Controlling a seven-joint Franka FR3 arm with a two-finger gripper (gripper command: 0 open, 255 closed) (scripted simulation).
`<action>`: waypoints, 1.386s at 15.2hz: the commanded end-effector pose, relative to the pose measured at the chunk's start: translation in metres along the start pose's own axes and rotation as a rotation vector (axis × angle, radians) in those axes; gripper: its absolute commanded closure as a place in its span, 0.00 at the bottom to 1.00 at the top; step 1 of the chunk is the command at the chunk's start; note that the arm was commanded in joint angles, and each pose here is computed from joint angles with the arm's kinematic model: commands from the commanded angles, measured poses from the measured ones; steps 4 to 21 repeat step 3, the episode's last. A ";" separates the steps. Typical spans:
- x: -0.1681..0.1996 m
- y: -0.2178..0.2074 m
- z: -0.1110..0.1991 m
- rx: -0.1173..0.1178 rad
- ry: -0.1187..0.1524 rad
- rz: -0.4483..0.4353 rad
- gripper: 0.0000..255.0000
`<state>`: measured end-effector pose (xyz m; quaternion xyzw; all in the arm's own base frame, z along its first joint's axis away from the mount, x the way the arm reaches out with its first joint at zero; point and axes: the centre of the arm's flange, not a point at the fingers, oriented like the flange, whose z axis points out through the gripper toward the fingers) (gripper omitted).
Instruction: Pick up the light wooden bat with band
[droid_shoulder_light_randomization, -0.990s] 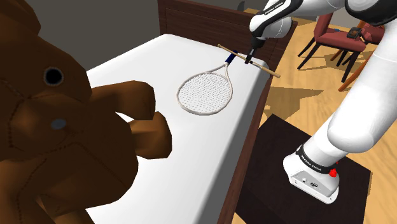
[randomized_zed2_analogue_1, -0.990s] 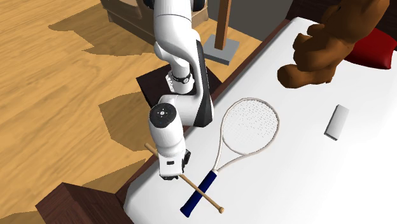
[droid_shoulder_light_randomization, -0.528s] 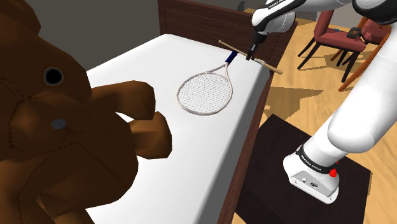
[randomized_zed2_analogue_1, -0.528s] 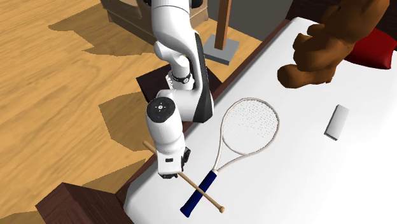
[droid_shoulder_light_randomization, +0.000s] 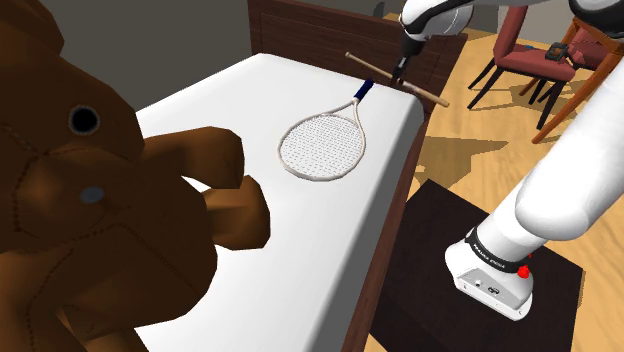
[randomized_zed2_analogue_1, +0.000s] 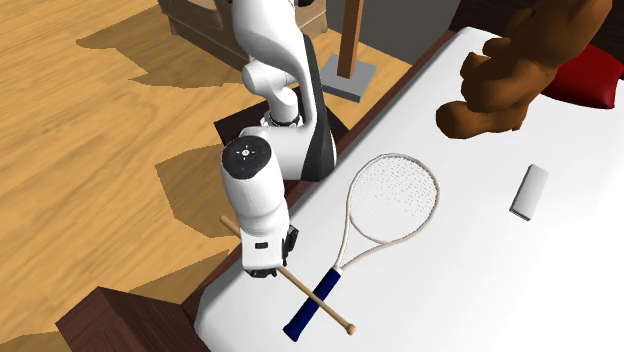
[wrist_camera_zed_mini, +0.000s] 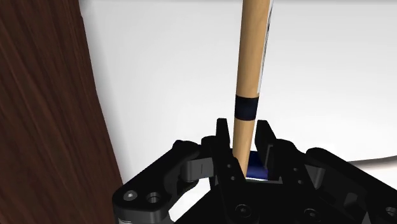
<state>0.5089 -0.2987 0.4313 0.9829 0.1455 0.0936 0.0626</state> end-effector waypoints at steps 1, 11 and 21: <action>0.002 0.001 -0.012 0.000 0.000 0.000 1.00; 0.002 0.001 -0.013 0.000 0.000 0.000 1.00; 0.002 0.001 -0.013 0.000 0.000 0.000 1.00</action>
